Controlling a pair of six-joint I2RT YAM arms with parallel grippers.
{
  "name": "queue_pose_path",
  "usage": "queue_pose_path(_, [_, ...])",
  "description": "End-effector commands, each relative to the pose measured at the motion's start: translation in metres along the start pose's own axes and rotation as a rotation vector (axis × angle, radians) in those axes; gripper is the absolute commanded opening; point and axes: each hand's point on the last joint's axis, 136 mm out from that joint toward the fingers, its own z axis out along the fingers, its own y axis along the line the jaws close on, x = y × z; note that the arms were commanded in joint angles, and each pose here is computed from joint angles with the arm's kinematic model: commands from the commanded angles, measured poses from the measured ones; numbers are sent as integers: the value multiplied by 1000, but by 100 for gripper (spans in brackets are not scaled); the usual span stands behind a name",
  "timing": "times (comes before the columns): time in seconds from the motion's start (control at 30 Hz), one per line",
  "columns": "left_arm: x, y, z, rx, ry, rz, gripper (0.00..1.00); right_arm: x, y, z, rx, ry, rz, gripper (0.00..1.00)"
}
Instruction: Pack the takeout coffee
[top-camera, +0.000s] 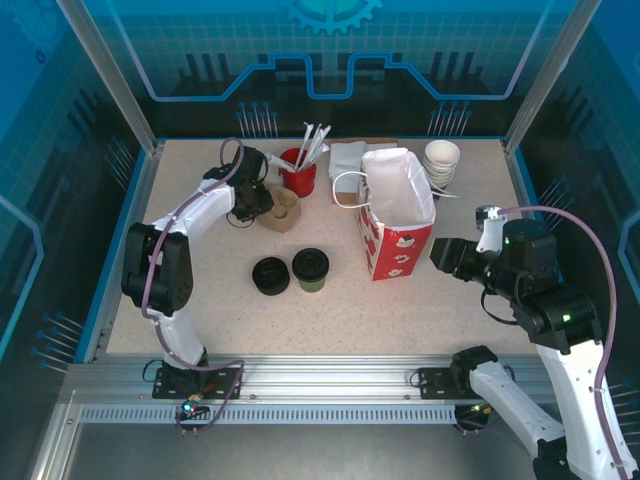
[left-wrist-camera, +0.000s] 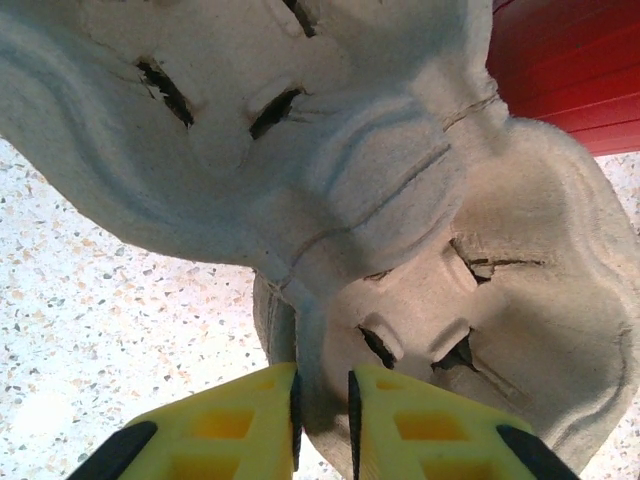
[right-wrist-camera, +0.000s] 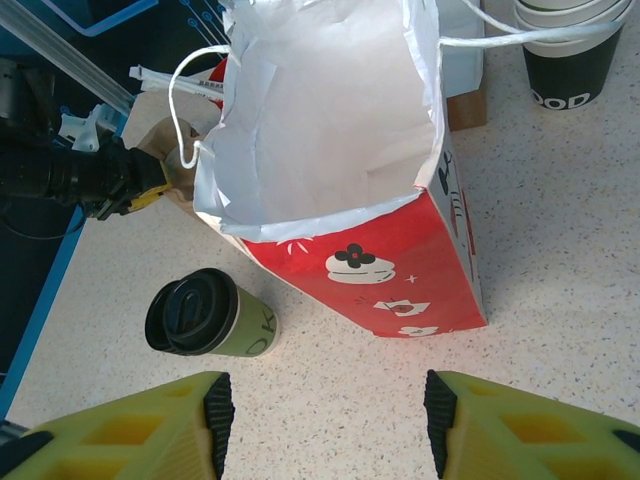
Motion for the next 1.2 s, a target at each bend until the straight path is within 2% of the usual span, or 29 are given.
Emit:
queue_pose_path(0.0, [-7,-5,-1,24,-1,-16,19,4,0,1,-15,18,-4,56])
queue_pose_path(0.33, [-10,-9,-15,63,-26,-36,9,1,3,1,-32,17,7,56])
queue_pose_path(0.53, [-15,-21,-35,166,-77,-76,3,-2,5,-2,-40,10,11,56])
queue_pose_path(0.93, [-20,-15,-87,220,-164,-81,0,-9,13,-6,-73,-10,23,55])
queue_pose_path(1.17, [-10,-4,-128,237,-202,-36,0,-16,33,-11,-172,-26,10,54])
